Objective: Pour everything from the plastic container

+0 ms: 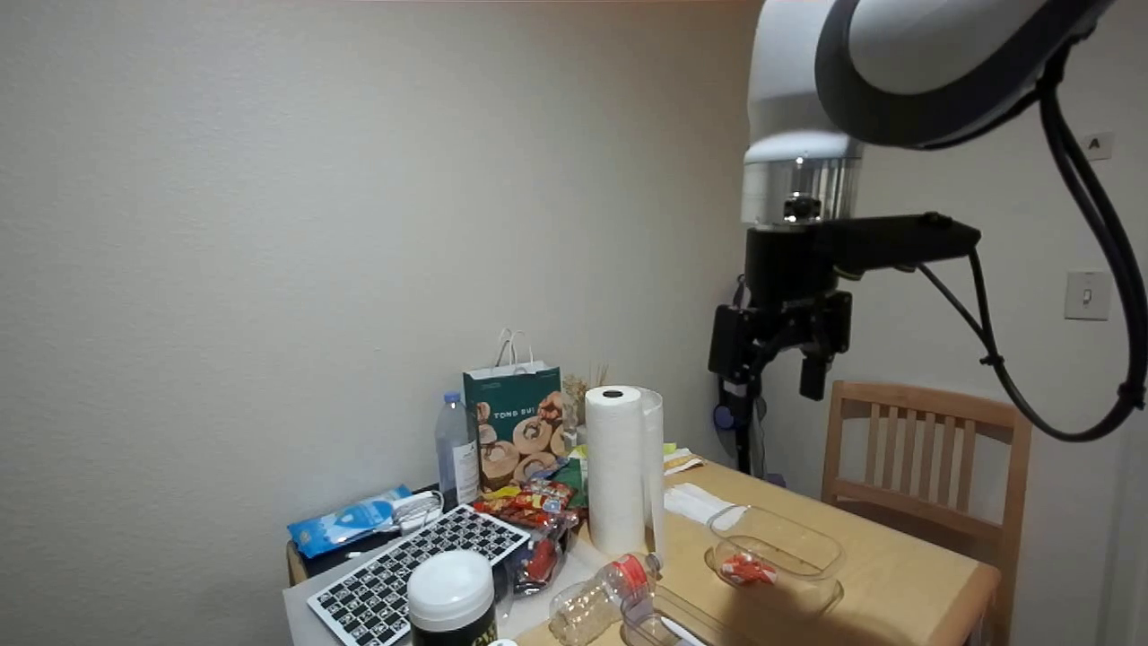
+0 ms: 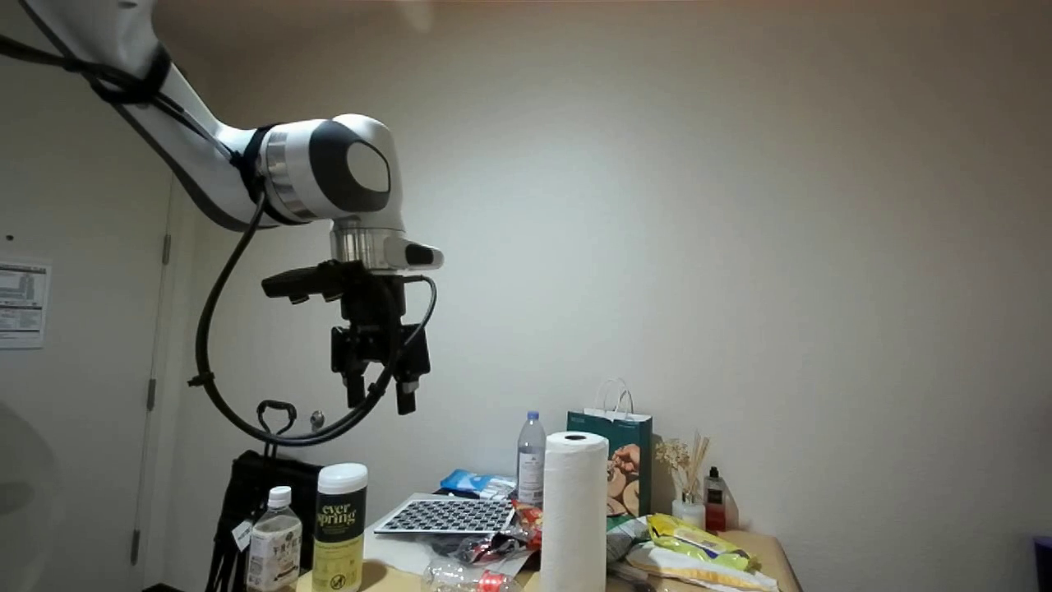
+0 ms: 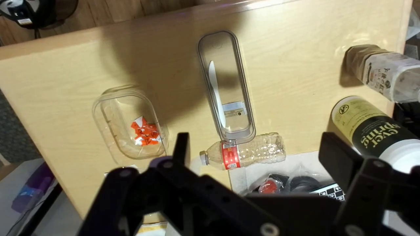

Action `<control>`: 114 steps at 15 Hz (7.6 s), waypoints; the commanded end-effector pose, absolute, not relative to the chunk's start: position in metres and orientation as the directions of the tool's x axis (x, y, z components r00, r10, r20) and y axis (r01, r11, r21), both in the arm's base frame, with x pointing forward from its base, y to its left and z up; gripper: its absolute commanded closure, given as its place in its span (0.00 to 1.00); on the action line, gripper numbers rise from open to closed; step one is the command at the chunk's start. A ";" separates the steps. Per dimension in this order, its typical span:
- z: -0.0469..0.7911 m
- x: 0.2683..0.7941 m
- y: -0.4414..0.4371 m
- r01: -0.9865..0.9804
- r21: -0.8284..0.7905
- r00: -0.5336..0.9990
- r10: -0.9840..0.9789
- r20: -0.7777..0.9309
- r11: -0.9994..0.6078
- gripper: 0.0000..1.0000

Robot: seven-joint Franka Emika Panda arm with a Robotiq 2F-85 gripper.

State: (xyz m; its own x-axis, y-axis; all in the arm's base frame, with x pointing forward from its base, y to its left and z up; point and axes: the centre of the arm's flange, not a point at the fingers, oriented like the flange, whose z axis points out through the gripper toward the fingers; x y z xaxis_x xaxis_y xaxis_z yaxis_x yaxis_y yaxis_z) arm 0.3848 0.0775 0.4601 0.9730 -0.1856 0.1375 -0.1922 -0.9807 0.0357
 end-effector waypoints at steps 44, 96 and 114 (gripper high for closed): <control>0.244 0.465 -0.157 -0.065 0.200 0.991 -0.040 0.130 -0.978 0.00; 0.254 0.593 -0.125 0.068 0.128 0.971 0.096 0.221 -0.989 0.92; 0.250 0.575 -0.092 0.059 0.264 0.994 0.082 0.077 -0.963 0.98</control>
State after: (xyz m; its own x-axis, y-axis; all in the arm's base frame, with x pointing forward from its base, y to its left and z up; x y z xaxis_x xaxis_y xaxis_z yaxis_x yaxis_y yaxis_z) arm 0.5860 -0.1014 0.2381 0.9900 0.1078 0.0913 0.0821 -0.9648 0.2498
